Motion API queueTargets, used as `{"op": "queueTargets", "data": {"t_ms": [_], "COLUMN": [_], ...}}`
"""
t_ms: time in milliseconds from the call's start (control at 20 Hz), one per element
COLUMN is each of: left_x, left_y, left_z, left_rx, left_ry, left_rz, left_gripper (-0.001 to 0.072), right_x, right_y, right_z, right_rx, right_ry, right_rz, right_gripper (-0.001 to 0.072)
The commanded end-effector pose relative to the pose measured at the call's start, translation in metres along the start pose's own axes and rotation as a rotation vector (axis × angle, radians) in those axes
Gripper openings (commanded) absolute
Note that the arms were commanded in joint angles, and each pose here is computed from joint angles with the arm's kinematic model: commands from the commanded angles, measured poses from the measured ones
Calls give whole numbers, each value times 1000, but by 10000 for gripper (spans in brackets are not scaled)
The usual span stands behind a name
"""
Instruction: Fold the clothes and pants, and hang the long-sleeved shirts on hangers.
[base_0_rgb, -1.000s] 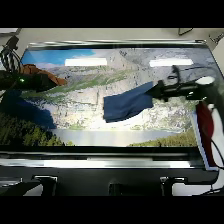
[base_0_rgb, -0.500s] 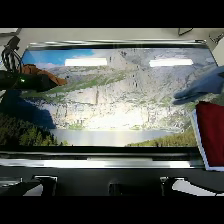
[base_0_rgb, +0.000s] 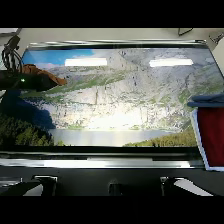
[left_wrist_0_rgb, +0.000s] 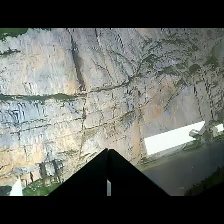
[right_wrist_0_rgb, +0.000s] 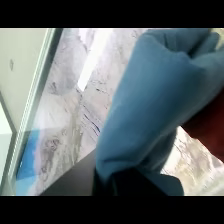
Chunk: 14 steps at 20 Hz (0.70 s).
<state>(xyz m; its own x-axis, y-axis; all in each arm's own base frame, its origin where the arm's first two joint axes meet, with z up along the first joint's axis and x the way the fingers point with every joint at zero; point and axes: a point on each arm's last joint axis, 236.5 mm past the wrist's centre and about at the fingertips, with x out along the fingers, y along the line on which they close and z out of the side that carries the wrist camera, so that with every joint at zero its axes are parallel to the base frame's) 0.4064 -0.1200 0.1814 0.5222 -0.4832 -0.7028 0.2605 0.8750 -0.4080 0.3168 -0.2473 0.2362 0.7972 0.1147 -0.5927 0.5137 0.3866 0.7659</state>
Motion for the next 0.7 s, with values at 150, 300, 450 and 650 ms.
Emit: {"op": "queueTargets", "data": {"t_ms": [150,300,450,650], "left_x": [0,1,2,2], "left_y": [1,1,1,1], "left_z": [6,6,6,6], "left_rx": [4,2,1,0], "left_ry": [-25,-25,-23,-21], "left_rz": [3,3,3,2], "left_gripper": [28,28,28,28], "right_x": [-49,-59,-40,-25], "right_y": [-136,-193,-240,-284], "right_z": [-24,-57,-105,-144], "right_rx": [158,228,287,331], "right_ry": [49,92,175,250], "right_rz": [-530,-725,-790,-858], "right_gripper": [62,53,40,44]}}
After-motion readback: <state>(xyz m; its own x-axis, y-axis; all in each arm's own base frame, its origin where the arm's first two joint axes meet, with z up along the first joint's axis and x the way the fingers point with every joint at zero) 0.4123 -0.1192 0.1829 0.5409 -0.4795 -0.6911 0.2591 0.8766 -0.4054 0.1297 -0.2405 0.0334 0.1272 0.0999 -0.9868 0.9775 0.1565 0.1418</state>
